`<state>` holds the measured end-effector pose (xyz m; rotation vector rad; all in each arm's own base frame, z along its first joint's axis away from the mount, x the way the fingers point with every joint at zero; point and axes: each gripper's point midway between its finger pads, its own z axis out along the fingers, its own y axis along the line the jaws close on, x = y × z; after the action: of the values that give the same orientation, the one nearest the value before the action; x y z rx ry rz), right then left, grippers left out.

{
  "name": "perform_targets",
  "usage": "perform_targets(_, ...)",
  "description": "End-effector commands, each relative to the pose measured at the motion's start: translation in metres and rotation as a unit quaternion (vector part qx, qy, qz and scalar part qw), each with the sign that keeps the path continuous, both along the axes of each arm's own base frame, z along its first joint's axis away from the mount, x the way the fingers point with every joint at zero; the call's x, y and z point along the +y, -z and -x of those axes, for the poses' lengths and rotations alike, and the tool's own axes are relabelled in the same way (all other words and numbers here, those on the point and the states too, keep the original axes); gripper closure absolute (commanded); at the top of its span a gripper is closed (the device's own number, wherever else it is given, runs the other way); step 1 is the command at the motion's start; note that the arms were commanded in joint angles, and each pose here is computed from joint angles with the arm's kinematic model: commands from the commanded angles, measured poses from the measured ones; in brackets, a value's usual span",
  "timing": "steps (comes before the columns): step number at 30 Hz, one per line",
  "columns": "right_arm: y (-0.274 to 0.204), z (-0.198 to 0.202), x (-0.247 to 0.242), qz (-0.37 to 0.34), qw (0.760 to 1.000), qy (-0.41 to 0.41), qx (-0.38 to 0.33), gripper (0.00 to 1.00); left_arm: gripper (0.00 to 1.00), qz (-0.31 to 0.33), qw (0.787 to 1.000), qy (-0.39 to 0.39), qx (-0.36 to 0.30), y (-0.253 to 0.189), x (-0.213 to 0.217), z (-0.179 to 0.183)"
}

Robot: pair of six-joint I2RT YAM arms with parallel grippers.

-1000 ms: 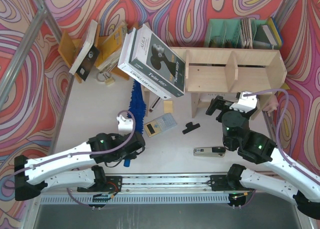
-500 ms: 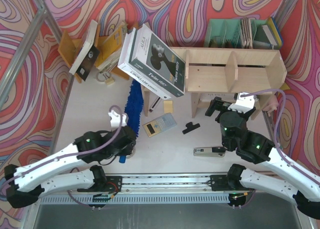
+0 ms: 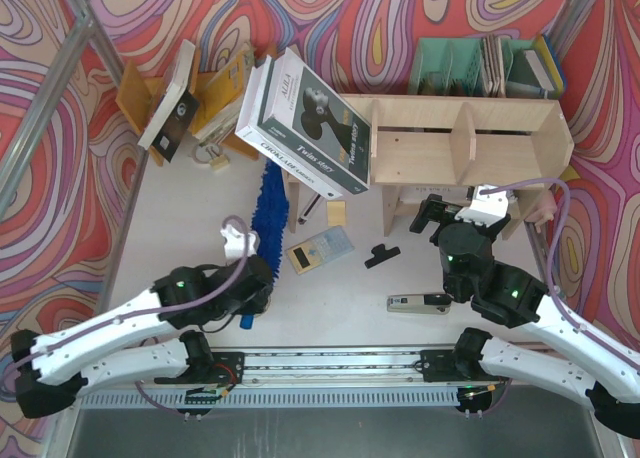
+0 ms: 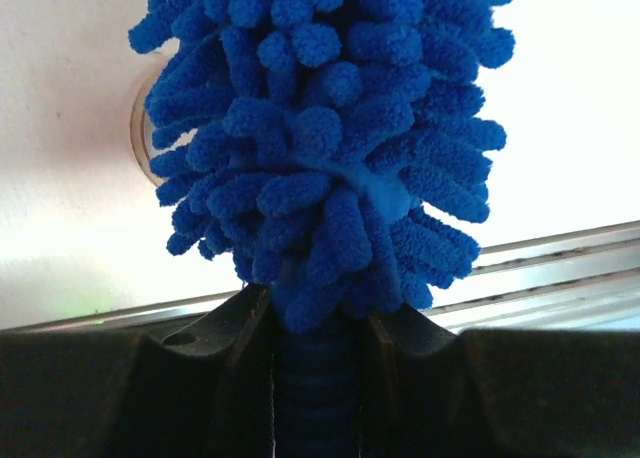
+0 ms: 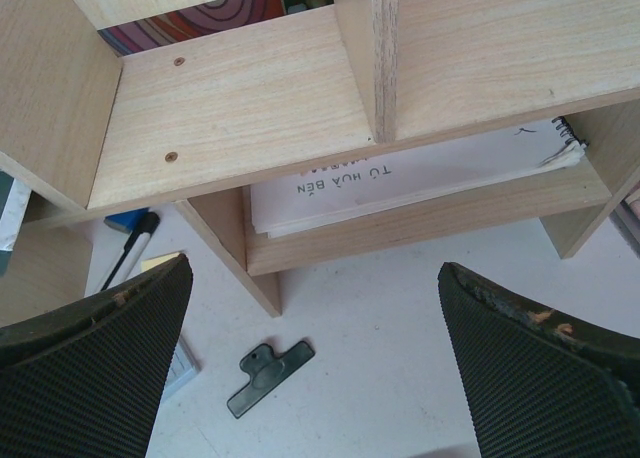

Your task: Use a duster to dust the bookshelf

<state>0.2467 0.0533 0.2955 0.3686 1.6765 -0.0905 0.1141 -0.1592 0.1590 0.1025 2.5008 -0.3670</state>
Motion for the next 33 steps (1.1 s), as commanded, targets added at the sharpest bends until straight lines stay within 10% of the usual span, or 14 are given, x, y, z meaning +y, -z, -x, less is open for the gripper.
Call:
perform_targets(1,-0.002,-0.001,-0.002,-0.003,1.0,0.011,-0.007,0.01,1.0,-0.001,0.999,0.007,0.051,0.041,-0.014,0.011)
perform_targets(9,-0.001,-0.001,-0.002,-0.005,1.0,0.01,-0.008,0.01,1.0,-0.019,0.998,-0.007,0.065,0.069,-0.011,0.012)
perform_targets(24,0.0,-0.001,-0.002,-0.007,1.0,0.011,-0.008,0.01,1.0,0.036,0.995,0.001,-0.094,-0.07,0.016,-0.017)
perform_targets(33,0.001,0.001,-0.004,-0.007,1.0,0.014,-0.007,0.01,1.0,0.033,0.999,0.013,-0.04,-0.021,-0.009,-0.01)
